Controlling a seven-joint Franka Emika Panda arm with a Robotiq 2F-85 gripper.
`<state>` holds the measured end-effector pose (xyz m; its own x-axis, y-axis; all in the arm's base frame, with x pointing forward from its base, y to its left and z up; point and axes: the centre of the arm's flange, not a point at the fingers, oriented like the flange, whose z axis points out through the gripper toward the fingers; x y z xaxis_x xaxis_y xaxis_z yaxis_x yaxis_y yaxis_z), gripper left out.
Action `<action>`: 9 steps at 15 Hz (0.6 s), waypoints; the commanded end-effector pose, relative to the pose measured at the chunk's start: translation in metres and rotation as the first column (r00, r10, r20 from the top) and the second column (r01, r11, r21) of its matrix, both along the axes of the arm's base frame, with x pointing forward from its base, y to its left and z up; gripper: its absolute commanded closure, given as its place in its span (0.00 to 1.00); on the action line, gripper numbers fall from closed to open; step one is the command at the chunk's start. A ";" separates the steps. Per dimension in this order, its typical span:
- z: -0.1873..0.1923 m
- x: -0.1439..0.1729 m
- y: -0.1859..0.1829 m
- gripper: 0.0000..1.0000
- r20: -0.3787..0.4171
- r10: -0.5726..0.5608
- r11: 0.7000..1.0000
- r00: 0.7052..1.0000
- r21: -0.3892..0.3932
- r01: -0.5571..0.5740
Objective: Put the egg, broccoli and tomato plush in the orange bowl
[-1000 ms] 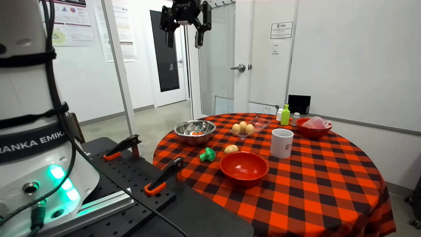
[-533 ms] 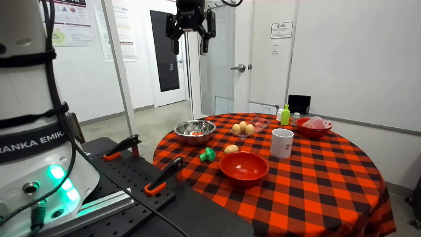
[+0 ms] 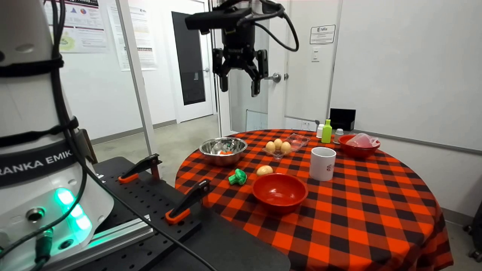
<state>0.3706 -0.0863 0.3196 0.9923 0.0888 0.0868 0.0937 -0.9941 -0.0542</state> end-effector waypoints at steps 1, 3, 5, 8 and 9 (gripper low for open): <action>-0.048 0.024 -0.021 0.00 0.037 -0.005 0.999 0.999 0.048 0.003; -0.073 0.035 -0.029 0.00 0.043 -0.012 0.997 0.999 0.075 0.009; -0.098 0.047 -0.029 0.00 0.040 -0.009 0.994 0.999 0.106 0.005; -0.129 0.066 -0.014 0.00 0.018 0.040 0.988 0.999 0.147 -0.042; -0.139 0.073 -0.008 0.00 0.016 0.051 0.987 0.999 0.151 -0.053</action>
